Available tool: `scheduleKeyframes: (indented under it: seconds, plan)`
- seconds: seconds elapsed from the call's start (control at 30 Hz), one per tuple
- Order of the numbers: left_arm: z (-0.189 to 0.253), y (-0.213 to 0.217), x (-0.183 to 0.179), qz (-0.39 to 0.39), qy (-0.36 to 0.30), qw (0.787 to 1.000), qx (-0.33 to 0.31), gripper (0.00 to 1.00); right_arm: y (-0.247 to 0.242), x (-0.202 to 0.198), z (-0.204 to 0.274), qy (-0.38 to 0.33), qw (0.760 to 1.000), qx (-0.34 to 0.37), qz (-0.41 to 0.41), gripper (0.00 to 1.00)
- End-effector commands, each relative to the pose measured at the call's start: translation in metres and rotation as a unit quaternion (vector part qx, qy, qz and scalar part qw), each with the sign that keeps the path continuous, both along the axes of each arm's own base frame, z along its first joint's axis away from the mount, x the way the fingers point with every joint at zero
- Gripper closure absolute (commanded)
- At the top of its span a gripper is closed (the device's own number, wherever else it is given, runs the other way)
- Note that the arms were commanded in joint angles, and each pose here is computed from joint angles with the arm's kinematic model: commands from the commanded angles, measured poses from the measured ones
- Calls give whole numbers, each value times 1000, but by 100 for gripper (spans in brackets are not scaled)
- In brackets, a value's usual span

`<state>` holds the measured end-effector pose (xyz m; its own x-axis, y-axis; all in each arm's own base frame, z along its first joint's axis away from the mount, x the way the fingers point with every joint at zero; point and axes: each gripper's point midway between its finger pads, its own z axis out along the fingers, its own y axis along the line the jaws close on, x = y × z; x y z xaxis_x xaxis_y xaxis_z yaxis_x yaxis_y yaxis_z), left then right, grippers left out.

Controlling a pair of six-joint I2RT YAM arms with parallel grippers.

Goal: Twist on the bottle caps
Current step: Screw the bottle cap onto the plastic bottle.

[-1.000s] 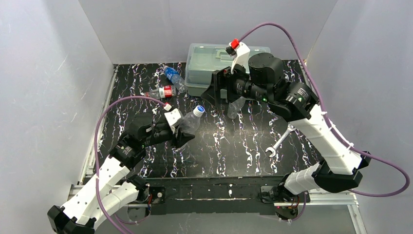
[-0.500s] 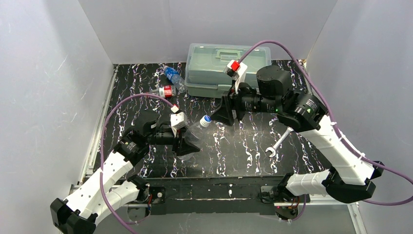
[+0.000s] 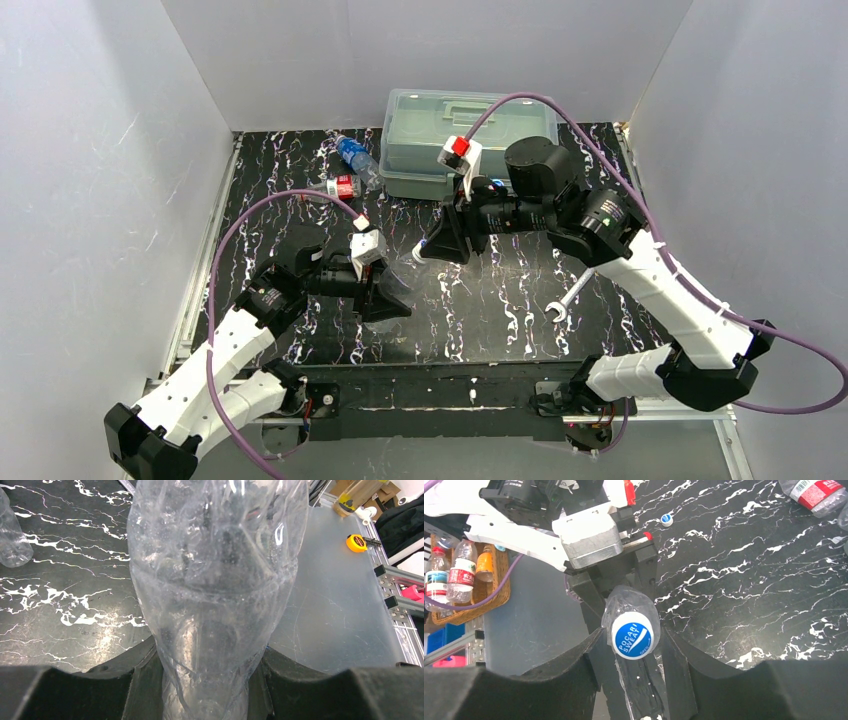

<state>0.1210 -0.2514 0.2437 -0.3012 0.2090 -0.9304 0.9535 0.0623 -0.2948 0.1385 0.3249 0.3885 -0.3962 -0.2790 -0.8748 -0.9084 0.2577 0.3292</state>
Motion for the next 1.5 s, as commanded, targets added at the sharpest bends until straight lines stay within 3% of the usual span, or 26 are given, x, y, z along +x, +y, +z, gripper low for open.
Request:
scheduleKeyframes:
  seconds: [0.0,0.23,0.43,0.53,0.7,0.8,0.9,0.97,1.0,1.07,1.13,1.23,1.47]
  plan:
    - [16,0,-4,-13,-13,1000,-16,100,9,-3,9,-10,999,25,26,48]
    - [17,0,-3,-10,-18,1000,-16,100,12,-4,7,0,999,23,32,58]
    - [16,0,5,9,-27,1000,-13,100,15,-2,2,13,999,12,28,83]
    - [13,6,33,88,-57,994,10,100,17,5,-5,34,999,-7,5,99]
    - [25,27,85,232,-127,964,31,100,29,27,-14,99,992,-30,-69,99]
    - [34,46,114,315,-162,934,46,100,35,40,-18,123,985,-39,-114,99]
    - [39,57,128,357,-184,914,55,100,38,55,-24,134,976,-53,-160,99]
    - [38,57,130,355,-194,913,58,100,40,64,-26,132,973,-60,-181,99]
    - [36,56,130,351,-194,914,60,100,40,67,-25,129,972,-59,-188,91]
    - [30,53,126,335,-192,920,62,100,40,72,-19,118,972,-50,-200,58]
    - [24,49,121,319,-188,927,60,100,39,76,-11,106,973,-37,-204,39]
    - [19,45,115,302,-183,934,55,100,42,78,-9,103,973,-36,-202,32]
    - [11,41,107,279,-177,942,56,100,45,82,-12,102,972,-33,-209,30]
